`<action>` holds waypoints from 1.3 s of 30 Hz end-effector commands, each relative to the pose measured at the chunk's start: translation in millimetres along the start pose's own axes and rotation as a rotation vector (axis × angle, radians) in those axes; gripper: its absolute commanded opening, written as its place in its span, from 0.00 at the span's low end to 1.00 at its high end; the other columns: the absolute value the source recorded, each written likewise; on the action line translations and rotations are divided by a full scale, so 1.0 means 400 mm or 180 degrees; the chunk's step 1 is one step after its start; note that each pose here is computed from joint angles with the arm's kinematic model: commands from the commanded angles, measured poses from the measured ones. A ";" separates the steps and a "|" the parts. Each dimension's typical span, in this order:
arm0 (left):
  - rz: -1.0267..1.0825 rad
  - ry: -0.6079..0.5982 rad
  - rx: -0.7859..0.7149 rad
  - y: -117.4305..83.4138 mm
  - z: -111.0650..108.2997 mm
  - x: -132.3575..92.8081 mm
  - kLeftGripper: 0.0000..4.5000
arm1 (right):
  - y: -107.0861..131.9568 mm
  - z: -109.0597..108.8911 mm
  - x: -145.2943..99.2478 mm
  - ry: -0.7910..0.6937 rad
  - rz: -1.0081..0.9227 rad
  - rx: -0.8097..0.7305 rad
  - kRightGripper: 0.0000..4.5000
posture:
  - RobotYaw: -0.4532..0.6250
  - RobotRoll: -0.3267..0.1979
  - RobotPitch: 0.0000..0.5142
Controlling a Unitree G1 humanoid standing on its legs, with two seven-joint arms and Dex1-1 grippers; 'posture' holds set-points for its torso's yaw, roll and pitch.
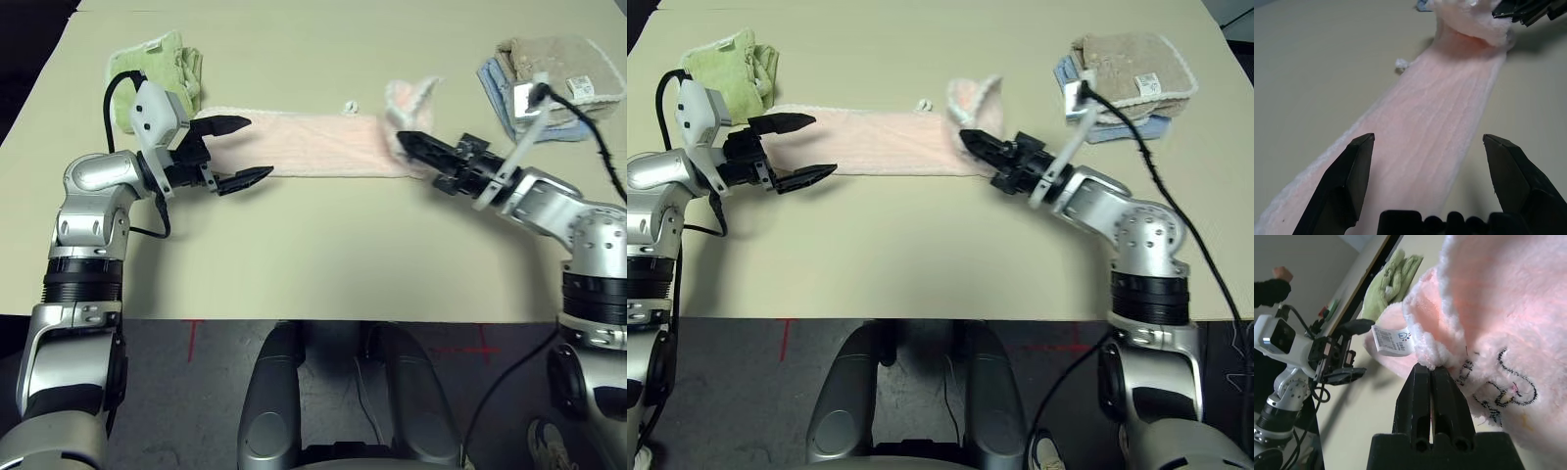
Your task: Fold the towel and set it aside.
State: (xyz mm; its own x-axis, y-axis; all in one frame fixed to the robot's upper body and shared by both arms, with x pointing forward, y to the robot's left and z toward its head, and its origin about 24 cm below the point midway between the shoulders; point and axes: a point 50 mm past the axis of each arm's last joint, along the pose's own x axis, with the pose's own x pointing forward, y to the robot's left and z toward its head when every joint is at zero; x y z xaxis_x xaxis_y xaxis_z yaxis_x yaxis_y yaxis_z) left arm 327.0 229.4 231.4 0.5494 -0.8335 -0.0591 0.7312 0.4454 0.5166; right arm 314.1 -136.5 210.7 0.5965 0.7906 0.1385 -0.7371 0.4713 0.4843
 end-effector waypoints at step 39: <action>-0.0066 0.0062 0.0033 -0.006 -0.008 0.004 1.00 | -0.103 0.121 -0.109 0.0090 0.0552 -0.1824 0.99 | 0.41 0.62 0.57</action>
State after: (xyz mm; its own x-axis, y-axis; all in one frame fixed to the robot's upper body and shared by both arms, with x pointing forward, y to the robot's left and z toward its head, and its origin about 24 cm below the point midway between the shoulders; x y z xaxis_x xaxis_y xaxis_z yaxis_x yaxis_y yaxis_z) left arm 327.0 229.7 231.4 0.5515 -0.8316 -0.0646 0.7294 0.4432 0.5211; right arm 333.3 -199.5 228.7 0.4542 0.8828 0.1199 -0.8878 0.4598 -0.0222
